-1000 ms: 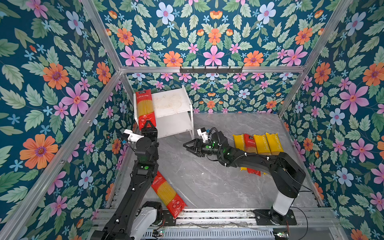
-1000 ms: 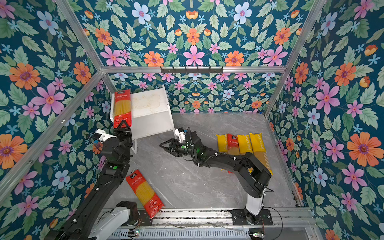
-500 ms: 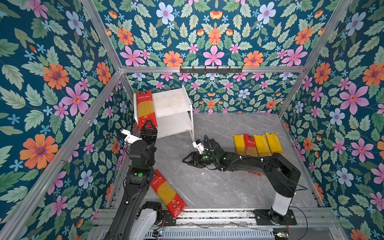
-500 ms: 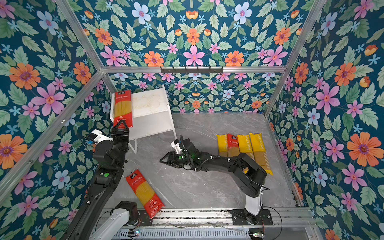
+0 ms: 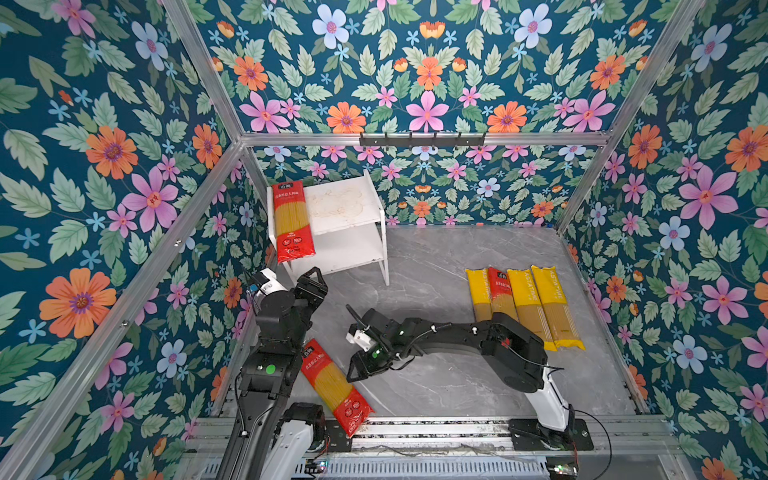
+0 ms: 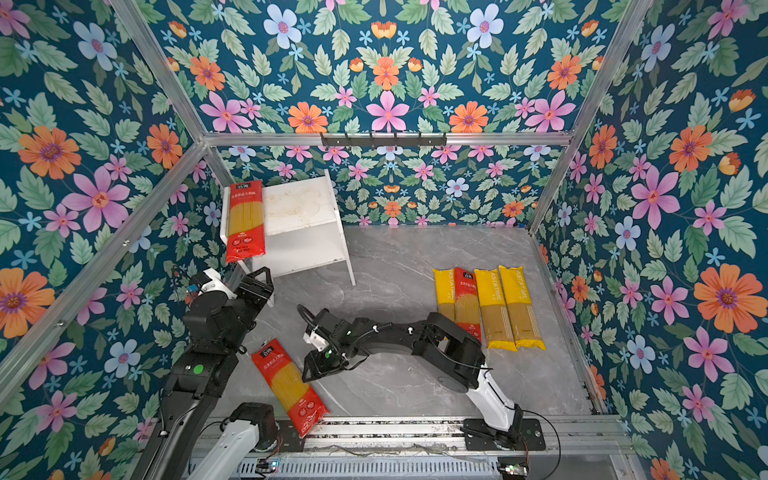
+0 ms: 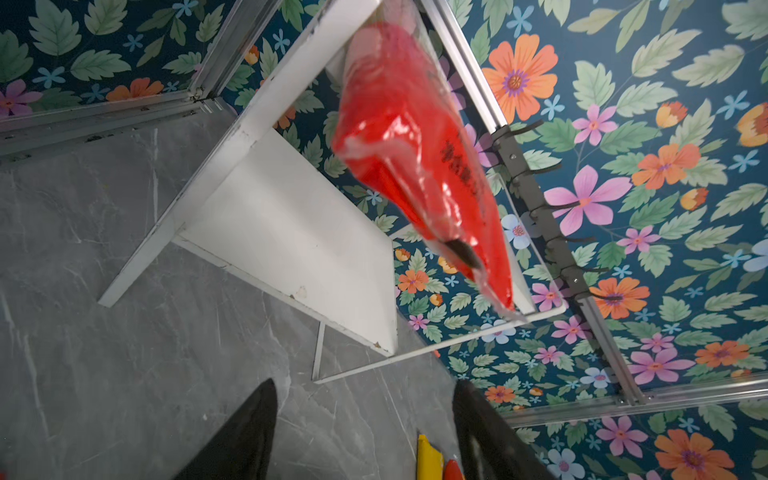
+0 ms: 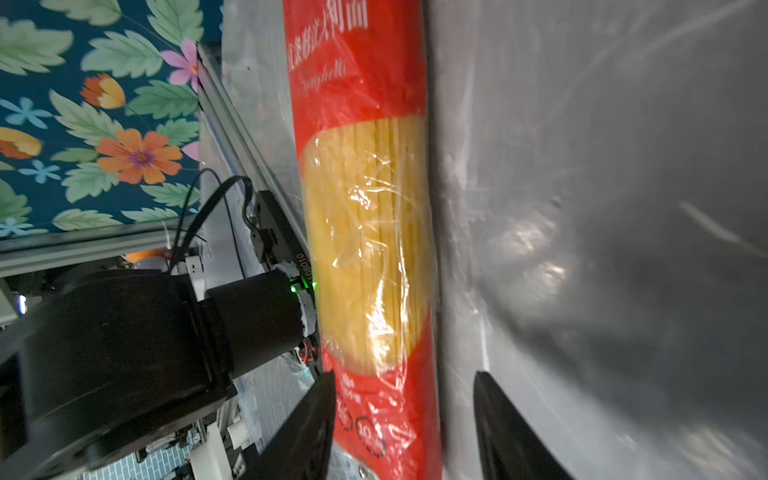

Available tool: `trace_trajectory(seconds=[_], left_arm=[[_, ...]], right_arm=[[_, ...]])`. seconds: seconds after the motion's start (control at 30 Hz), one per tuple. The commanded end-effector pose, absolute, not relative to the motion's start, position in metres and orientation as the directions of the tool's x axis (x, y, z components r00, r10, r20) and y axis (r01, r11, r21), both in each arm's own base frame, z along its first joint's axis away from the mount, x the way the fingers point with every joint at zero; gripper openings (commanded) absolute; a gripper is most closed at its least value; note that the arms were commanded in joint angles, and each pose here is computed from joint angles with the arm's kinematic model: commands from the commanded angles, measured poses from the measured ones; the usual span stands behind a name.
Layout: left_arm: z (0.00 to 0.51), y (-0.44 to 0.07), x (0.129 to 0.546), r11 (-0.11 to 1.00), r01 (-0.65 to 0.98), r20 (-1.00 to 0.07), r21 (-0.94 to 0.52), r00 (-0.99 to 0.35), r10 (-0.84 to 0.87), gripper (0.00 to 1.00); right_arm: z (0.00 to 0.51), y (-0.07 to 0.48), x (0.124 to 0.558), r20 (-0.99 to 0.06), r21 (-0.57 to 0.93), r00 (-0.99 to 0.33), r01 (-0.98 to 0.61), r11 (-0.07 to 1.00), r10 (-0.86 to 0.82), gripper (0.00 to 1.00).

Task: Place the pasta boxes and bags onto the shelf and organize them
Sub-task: 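Release the bag with the left gripper while the right arm reaches for another bag, then grasp the nearer red spaghetti bag with the right gripper while the left approaches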

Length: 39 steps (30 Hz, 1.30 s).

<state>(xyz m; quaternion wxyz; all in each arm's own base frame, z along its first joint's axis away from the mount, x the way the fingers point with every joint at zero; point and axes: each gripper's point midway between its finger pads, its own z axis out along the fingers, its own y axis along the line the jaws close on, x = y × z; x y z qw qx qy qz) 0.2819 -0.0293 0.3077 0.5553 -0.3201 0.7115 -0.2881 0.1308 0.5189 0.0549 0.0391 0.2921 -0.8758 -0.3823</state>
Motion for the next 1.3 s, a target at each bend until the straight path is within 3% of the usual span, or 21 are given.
trace_trajectory(seconds=[0.0, 0.13, 0.4, 0.57, 0.73, 0.87, 1.0, 1.1, 1.27], left_arm=[[0.305, -0.039, 0.280, 0.668, -0.096, -0.635, -0.738, -0.234, -0.736, 0.70], [0.306, -0.053, 0.282, 0.665, -0.046, -0.629, -0.746, -0.279, -0.726, 0.71], [0.308, -0.078, 0.280, 0.688, 0.020, -0.654, -0.726, -0.328, -0.681, 0.73], [0.306, -0.102, 0.279, 0.710, 0.066, -0.676, -0.701, -0.380, -0.631, 0.72], [0.288, -0.137, 0.274, 0.726, 0.116, -0.687, -0.678, -0.453, -0.569, 0.71], [0.263, -0.178, 0.262, 0.754, 0.173, -0.713, -0.633, -0.510, -0.481, 0.71], [0.227, -0.212, 0.245, 0.800, 0.211, -0.746, -0.562, -0.547, -0.381, 0.71], [0.193, -0.220, 0.238, 0.804, 0.203, -0.732, -0.559, -0.575, -0.364, 0.72], [0.155, -0.209, 0.231, 0.787, 0.172, -0.705, -0.592, -0.583, -0.404, 0.74]], right_arm=[[0.038, 0.515, 0.121, -0.113, 0.653, -0.795, -0.512, 0.558, -0.596, 0.53], [0.028, 0.522, 0.123, -0.103, 0.655, -0.795, -0.506, 0.561, -0.598, 0.47], [0.028, 0.523, 0.130, -0.120, 0.668, -0.822, -0.481, 0.568, -0.556, 0.18], [0.043, 0.505, 0.160, -0.139, 0.716, -0.882, -0.404, 0.569, -0.451, 0.04], [0.043, 0.454, 0.201, -0.143, 0.718, -0.940, -0.313, 0.622, -0.308, 0.00], [0.036, 0.384, 0.235, -0.133, 0.684, -0.981, -0.193, 0.703, -0.140, 0.01], [0.031, 0.340, 0.237, -0.133, 0.654, -0.989, -0.134, 0.745, -0.061, 0.06], [0.036, 0.331, 0.232, -0.127, 0.661, -0.991, -0.119, 0.741, -0.046, 0.20], [0.066, 0.319, 0.257, -0.152, 0.760, -0.987, -0.084, 0.644, 0.050, 0.47]])
